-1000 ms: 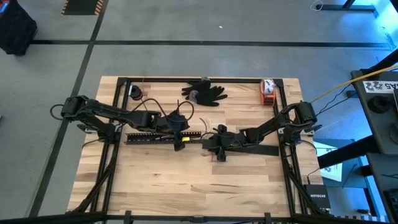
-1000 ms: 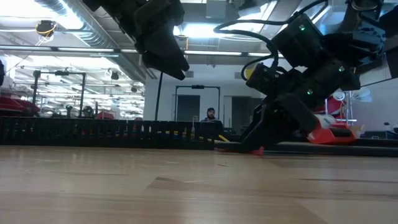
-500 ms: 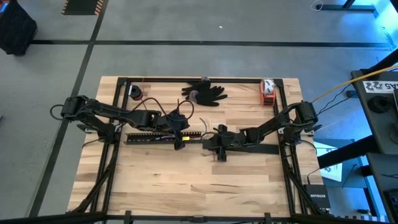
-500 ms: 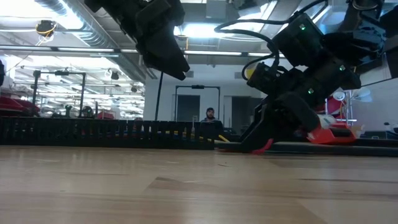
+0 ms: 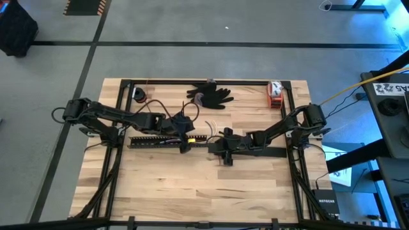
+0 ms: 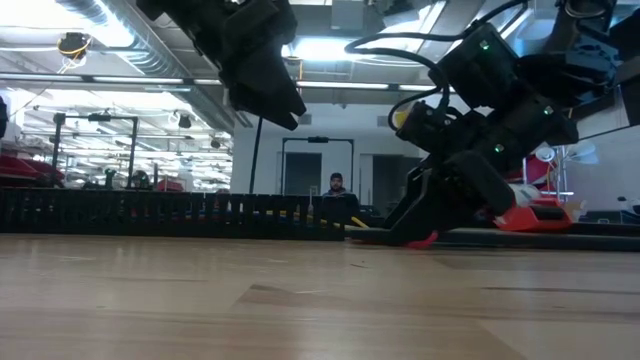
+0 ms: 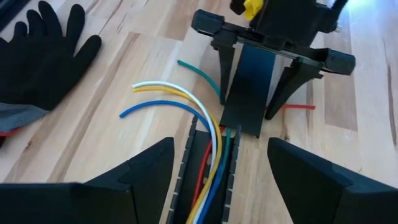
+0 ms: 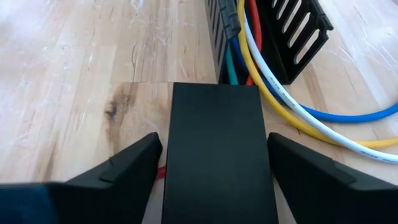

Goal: Ziptie cables
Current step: Close the black cable duct lid

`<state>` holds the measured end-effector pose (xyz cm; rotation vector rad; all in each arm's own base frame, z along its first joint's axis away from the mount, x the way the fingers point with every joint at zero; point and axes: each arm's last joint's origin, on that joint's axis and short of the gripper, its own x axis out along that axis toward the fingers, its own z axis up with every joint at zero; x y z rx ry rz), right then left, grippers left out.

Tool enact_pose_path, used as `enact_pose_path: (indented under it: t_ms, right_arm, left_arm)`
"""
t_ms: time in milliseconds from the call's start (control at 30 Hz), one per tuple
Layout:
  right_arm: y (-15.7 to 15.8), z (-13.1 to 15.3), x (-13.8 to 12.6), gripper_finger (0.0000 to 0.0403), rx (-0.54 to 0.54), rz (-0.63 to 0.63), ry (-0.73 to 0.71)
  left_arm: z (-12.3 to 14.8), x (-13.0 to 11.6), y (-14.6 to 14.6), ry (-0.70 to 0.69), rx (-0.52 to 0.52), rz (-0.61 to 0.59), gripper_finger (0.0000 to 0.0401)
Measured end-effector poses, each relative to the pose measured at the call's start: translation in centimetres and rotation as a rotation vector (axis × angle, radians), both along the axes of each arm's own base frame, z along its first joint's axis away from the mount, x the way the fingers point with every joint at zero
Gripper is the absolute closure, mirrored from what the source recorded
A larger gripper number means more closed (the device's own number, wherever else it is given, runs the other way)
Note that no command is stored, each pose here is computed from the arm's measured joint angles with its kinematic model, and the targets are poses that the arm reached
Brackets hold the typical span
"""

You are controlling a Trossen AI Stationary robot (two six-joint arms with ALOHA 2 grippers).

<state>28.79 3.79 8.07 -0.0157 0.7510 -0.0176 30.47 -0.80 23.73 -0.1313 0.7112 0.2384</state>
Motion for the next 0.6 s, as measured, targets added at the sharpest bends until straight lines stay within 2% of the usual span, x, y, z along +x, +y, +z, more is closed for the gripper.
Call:
enact_pose_path:
  t_ms: [200, 300, 433, 600]
  right_arm:
    - [0.0, 0.1, 0.1, 0.0185, -0.002, -0.008, -0.017]
    - [0.0, 0.1, 0.1, 0.0186, -0.002, -0.008, -0.014]
    - [0.0, 0.1, 0.1, 0.0183, 0.023, -0.028, -0.018]
    - [0.0, 0.1, 0.1, 0.0155, 0.037, -0.049, -0.021]
  left_arm:
    - [-0.4, 0.3, 0.6, 0.011, 0.03, -0.006, 0.0148]
    - [-1.2, 1.3, 1.1, 0.006, 0.044, -0.063, 0.0143]
    - [-3.2, 2.4, 1.6, 0.037, -0.022, -0.189, 0.0128]
    - [-5.6, 2.6, 2.5, 0.152, -0.039, -0.197, 0.0115]
